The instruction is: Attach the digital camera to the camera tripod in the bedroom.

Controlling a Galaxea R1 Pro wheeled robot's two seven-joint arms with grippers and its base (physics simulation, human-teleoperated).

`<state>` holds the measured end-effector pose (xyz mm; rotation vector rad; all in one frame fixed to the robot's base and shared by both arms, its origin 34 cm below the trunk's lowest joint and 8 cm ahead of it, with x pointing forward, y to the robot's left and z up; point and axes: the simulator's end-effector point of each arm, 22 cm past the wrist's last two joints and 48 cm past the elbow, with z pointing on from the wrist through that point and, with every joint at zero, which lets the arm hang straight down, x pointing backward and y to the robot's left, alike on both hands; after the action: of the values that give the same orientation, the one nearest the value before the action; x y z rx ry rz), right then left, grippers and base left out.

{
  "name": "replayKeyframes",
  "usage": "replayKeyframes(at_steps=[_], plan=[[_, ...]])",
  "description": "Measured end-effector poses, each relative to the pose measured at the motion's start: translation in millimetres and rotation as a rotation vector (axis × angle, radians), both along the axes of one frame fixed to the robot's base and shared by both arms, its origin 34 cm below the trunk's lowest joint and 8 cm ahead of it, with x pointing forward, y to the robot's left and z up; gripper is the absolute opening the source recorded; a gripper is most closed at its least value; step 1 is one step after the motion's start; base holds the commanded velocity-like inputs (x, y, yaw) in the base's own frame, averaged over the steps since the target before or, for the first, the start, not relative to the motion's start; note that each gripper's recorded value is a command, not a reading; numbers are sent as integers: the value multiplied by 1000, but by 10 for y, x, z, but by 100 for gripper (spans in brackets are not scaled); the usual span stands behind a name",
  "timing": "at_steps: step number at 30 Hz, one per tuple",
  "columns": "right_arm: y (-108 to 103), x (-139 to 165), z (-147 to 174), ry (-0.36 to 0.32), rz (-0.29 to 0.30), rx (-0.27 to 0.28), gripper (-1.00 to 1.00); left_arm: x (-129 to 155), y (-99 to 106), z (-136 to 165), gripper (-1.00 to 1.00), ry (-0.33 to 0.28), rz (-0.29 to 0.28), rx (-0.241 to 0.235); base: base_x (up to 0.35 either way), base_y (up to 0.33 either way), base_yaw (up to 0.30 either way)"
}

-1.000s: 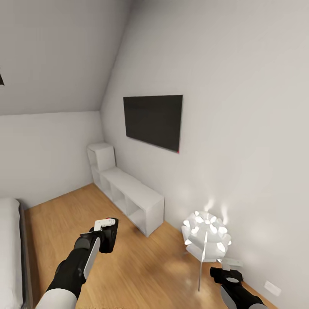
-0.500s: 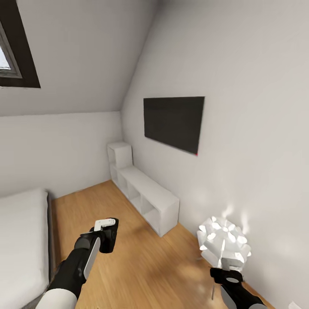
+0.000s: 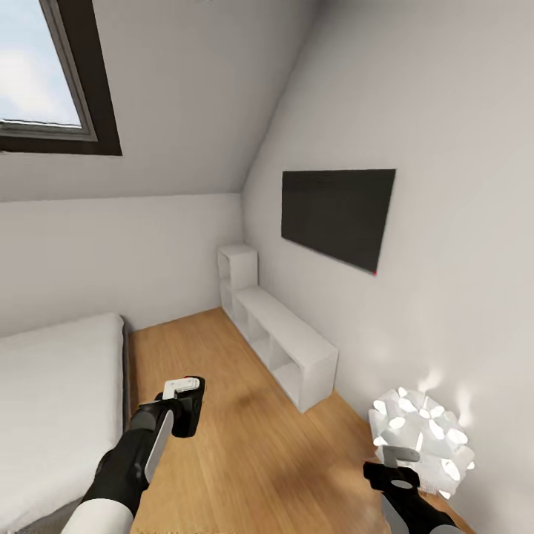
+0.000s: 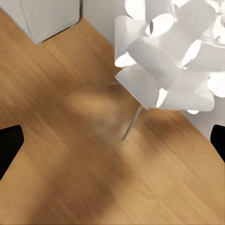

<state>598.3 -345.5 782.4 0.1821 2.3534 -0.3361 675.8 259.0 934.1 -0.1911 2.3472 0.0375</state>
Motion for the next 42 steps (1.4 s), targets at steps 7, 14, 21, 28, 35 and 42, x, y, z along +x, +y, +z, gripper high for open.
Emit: replayKeyframes(at_steps=[7,14,21,28,35,42], plan=[[-5,-28,51,-1,-2,-2,100,-28,-11,49,-100,0,-1,-1,0,0,282],[-6,-57,97,-2,-2,-2,100,-58,-14,93,-100,0,-2,-1,0,0,282],[-6,-56,97,-2,-2,-2,100,-57,-13,93,-100,0,-2,0,0,0,282],[-6,-57,96,-2,-2,-2,100,-57,-17,93,-100,0,-3,1,0,0,282],[-6,-57,96,-2,-2,-2,100,-56,-18,94,-100,0,-4,4,0,0,241],[-7,-57,97,-2,-2,-2,100,-56,-16,94,-100,0,-4,6,0,0,65]])
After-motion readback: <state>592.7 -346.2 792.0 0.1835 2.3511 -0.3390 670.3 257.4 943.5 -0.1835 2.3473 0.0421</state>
